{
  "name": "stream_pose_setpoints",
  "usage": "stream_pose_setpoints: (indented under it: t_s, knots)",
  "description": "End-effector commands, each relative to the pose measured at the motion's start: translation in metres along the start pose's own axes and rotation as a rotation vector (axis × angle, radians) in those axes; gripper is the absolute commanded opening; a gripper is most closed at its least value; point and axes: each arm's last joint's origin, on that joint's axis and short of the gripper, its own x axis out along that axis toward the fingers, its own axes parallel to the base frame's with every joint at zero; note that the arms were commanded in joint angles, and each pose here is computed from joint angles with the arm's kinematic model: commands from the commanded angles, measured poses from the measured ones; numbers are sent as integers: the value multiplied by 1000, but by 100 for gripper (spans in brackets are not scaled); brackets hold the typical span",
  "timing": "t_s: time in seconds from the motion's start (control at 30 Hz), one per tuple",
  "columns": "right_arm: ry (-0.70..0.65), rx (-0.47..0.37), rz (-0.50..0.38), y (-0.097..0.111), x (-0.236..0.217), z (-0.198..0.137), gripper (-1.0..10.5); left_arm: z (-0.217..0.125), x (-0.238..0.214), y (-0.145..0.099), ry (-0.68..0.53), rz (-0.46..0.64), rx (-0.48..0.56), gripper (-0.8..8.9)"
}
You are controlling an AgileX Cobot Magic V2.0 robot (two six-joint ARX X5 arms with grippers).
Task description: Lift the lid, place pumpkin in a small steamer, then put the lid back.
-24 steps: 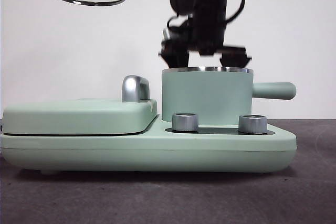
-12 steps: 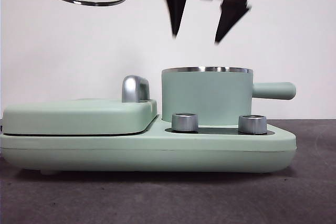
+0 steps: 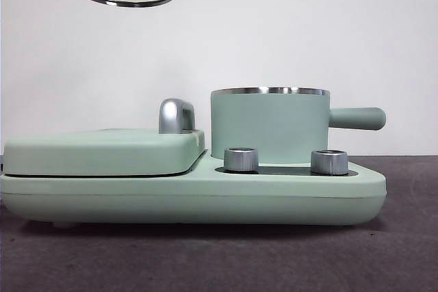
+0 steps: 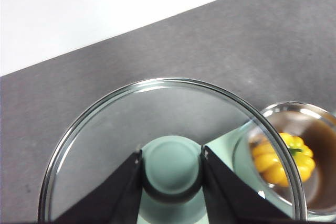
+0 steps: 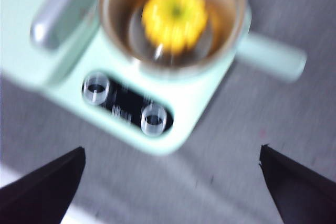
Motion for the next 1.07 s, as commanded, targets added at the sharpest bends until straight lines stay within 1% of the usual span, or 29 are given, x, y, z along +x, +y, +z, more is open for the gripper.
stream_pose_setpoints:
  t_s: [0.03, 0.13, 0.33, 0.43, 0.53, 0.63, 0.73, 1.07]
  knots:
    - [-121, 30, 65, 2, -11, -36, 545, 11, -2, -8, -55, -26, 10, 57]
    - [-221, 49, 114, 0, -15, -76, 545, 12, -1, -20, -56, -57, 26, 57]
    - [-362, 12, 174, -8, -17, -146, 545, 13, 2, -45, -57, -126, 68, 57]
    - [-444, 13, 187, -13, -25, -173, 545, 12, 6, -59, -48, -162, 88, 57]
    - [-533, 15, 198, -18, -34, -192, 545, 11, 13, -73, -31, -198, 109, 57]
    - [-593, 12, 208, -21, -41, -204, 545, 8, 26, -86, -6, -231, 129, 57]
    - [-623, 13, 214, -22, -45, -210, 545, 5, 42, -98, 16, -257, 137, 57]
    - [-623, 18, 216, -23, -45, -211, 545, -6, 95, -134, 51, -319, 174, 57]
